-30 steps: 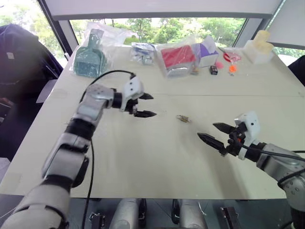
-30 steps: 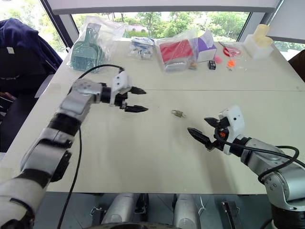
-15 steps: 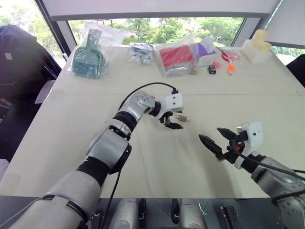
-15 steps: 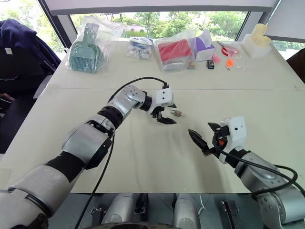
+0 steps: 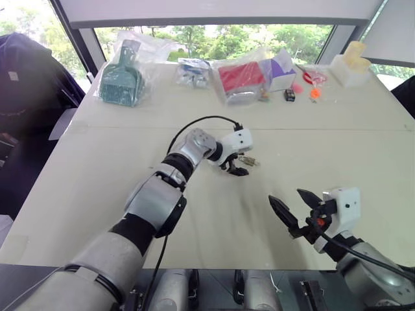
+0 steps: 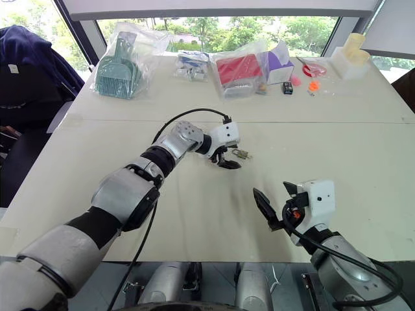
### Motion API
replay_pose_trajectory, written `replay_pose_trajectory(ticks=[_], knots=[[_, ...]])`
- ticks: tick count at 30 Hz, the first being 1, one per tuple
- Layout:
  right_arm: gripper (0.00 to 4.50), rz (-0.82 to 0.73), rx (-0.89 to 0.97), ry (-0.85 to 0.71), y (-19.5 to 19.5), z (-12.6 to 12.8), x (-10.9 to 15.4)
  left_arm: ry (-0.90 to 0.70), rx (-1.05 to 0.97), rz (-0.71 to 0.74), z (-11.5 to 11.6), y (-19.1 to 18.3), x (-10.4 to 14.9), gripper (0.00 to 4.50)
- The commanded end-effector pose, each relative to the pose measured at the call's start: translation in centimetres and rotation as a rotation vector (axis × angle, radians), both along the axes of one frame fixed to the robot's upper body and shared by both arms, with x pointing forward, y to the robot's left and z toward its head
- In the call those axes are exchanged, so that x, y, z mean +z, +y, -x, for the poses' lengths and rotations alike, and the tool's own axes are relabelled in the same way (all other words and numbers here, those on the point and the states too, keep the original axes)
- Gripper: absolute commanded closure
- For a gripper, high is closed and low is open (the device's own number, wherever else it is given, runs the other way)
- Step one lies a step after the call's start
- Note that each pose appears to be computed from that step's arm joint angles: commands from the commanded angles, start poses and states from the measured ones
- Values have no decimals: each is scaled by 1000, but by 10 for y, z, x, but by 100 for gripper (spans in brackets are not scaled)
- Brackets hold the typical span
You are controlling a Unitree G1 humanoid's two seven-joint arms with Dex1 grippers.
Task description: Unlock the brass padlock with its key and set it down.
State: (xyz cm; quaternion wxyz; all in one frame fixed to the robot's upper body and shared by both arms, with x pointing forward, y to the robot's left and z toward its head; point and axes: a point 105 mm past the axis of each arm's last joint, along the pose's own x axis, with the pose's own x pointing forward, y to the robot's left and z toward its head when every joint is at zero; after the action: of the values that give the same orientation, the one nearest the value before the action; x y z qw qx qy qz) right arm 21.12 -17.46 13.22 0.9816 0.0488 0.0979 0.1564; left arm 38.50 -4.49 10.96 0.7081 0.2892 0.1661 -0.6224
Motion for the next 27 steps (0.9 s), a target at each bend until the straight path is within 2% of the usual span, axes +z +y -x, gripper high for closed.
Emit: replay_pose_trajectory(ticks=[1, 5, 10, 13, 23, 27], knots=[[5, 0, 5, -58, 5, 0, 12, 70, -90, -74, 13, 2, -11, 72], [5, -4, 9, -63, 6, -5, 13, 60, -138, -72, 16, 3, -10, 72], [5, -4, 27, -66, 7, -11, 14, -85, -21, -34, -2, -2, -3, 72], [5, -2, 36, -69, 7, -13, 15, -102, 36, 1, -5, -9, 0, 72], [5, 1, 9, -77, 2, -12, 16, -94, 50, -72, 1, -10, -24, 72], [0, -1, 2, -78, 1, -12, 16, -73, 51, -107, 2, -5, -32, 194]])
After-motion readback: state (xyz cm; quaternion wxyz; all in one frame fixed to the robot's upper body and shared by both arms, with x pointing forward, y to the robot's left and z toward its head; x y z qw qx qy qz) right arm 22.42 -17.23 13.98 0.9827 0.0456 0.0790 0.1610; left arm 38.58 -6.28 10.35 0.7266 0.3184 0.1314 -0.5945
